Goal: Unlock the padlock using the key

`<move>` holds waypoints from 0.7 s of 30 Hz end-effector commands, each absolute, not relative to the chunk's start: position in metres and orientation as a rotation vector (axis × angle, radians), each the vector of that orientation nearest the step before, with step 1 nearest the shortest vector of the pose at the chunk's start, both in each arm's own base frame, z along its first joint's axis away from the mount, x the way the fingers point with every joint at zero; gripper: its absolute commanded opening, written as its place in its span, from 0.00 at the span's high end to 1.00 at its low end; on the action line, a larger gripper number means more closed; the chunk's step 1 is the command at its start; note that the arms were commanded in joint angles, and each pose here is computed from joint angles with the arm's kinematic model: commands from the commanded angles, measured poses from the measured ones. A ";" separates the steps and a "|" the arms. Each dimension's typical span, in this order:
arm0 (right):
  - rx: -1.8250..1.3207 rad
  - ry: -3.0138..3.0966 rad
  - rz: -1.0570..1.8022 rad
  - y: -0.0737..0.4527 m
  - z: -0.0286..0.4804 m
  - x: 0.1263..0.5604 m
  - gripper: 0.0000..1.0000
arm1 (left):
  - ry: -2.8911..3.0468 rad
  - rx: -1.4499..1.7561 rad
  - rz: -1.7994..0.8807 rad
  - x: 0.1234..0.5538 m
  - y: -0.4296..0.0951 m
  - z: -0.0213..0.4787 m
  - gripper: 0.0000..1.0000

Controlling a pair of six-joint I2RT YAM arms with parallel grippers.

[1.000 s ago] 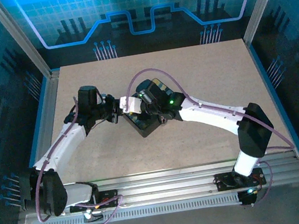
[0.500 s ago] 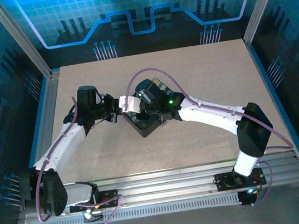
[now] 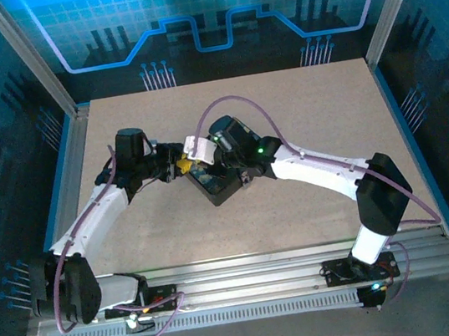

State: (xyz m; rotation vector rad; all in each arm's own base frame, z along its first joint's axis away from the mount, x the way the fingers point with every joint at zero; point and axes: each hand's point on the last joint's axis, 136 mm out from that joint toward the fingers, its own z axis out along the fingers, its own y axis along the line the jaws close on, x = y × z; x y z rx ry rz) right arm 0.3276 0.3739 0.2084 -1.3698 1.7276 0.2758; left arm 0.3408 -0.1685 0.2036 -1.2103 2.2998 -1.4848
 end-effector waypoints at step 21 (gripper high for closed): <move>-0.784 1.715 1.183 0.324 0.284 0.317 1.00 | 2.295 -0.784 -1.680 0.349 -0.205 0.252 0.53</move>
